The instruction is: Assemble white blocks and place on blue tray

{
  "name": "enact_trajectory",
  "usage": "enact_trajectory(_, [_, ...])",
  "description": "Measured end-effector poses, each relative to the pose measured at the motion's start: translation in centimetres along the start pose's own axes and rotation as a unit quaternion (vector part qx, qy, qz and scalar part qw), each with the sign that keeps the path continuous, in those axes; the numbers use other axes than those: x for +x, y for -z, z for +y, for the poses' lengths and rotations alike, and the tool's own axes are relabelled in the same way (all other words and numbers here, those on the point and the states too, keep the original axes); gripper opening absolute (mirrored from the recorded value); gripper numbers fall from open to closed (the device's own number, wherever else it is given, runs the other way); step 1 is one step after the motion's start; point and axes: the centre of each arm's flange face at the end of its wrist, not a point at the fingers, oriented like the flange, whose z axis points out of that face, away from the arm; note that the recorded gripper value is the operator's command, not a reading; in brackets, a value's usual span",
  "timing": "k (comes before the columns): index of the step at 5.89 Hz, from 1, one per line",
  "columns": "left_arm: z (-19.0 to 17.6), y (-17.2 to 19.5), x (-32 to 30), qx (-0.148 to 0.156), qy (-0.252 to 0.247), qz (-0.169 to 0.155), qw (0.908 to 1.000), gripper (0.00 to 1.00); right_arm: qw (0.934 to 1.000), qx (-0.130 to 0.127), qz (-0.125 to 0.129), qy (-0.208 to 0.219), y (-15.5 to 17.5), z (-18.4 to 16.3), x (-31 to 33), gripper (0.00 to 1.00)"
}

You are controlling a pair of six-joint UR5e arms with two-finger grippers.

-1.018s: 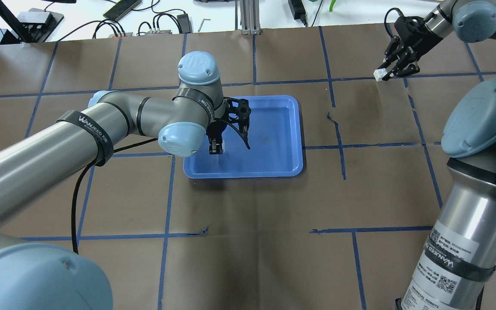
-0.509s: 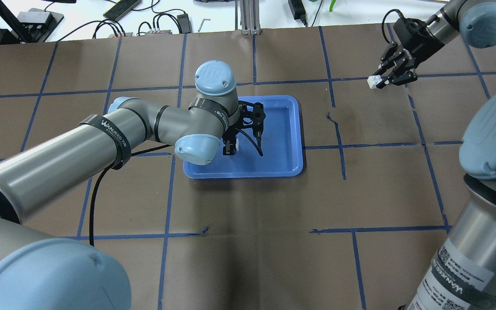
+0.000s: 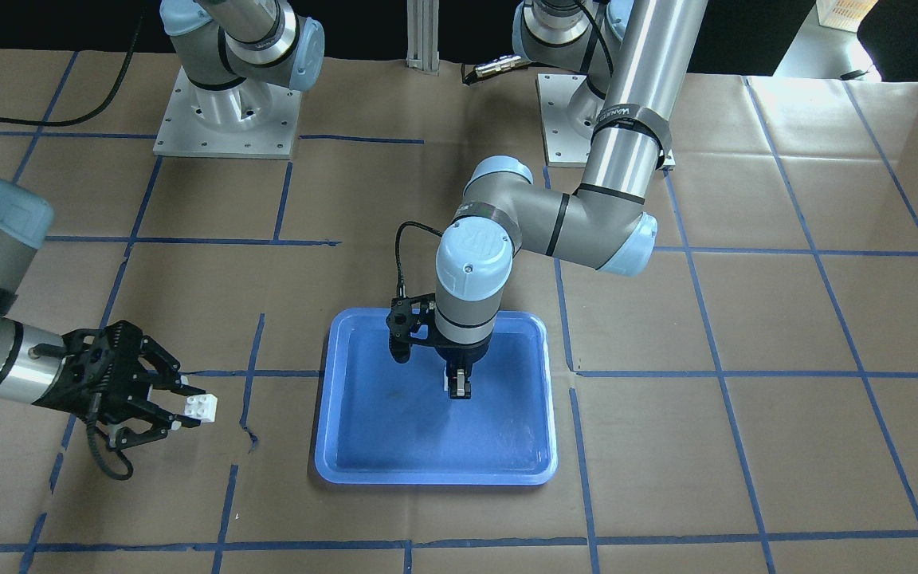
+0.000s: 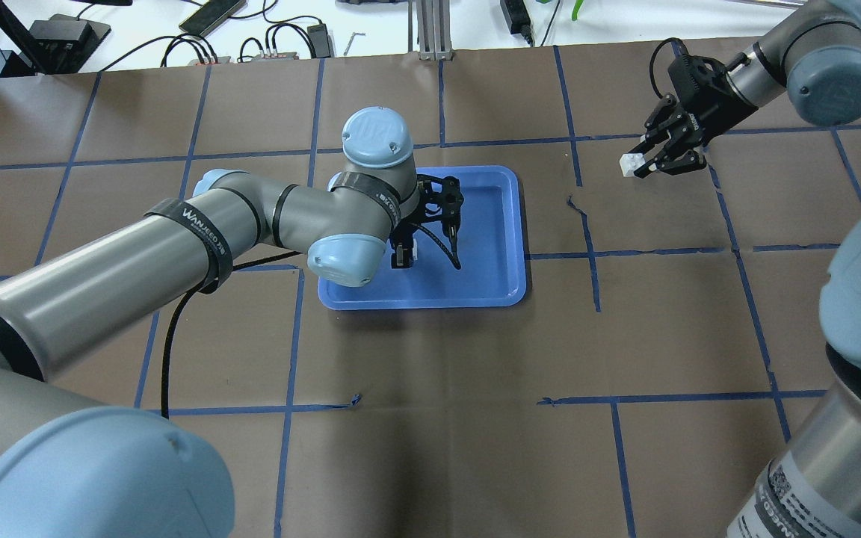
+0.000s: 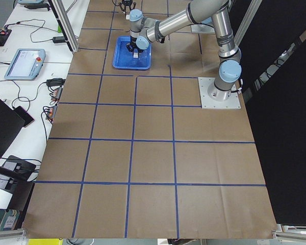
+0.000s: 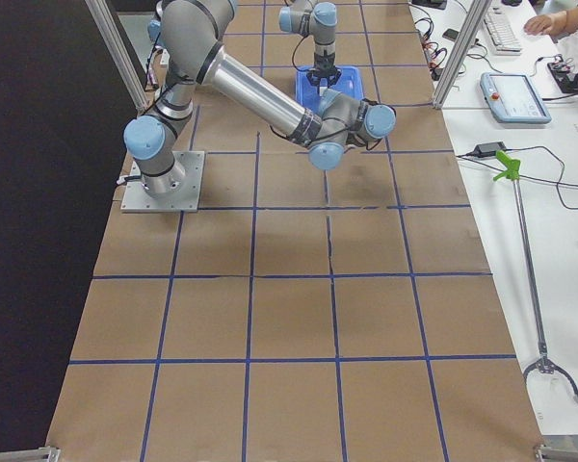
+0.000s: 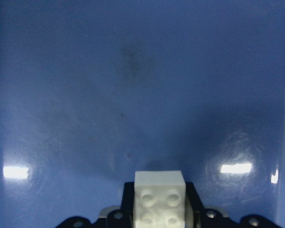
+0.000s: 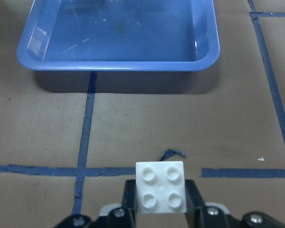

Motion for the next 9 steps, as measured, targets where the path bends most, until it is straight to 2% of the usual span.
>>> enact_trajectory(2, [0.1, 1.0, -0.1, 0.002, 0.004, -0.006, 1.0000, 0.66, 1.0000, 0.002, 0.009, -0.004, -3.3, -5.0, -3.2, 0.22])
enact_trajectory(4, [2.0, 4.7, -0.7, 0.003, 0.023, -0.016, 0.9996, 0.66, 0.9994, -0.003, 0.033, -0.005, -6.0, -7.5, -5.6, 0.22])
enact_trajectory(6, [8.1, 11.9, -0.5, 0.014, 0.083, 0.015, 0.9963, 0.66, 0.9991, -0.004, 0.040, -0.010, -7.6, -10.2, -6.7, 0.22])
enact_trajectory(7, [10.5, 15.7, 0.9, 0.014, 0.105, 0.033, 0.9938, 0.66, 0.9987, -0.005, 0.048, -0.017, -8.8, -13.1, -7.2, 0.22])
enact_trajectory(9, [12.0, 21.9, 4.1, 0.006, 0.134, 0.061, 0.9891, 0.66, 0.9976, -0.001, 0.063, -0.028, -12.1, -19.2, -8.6, 0.22])
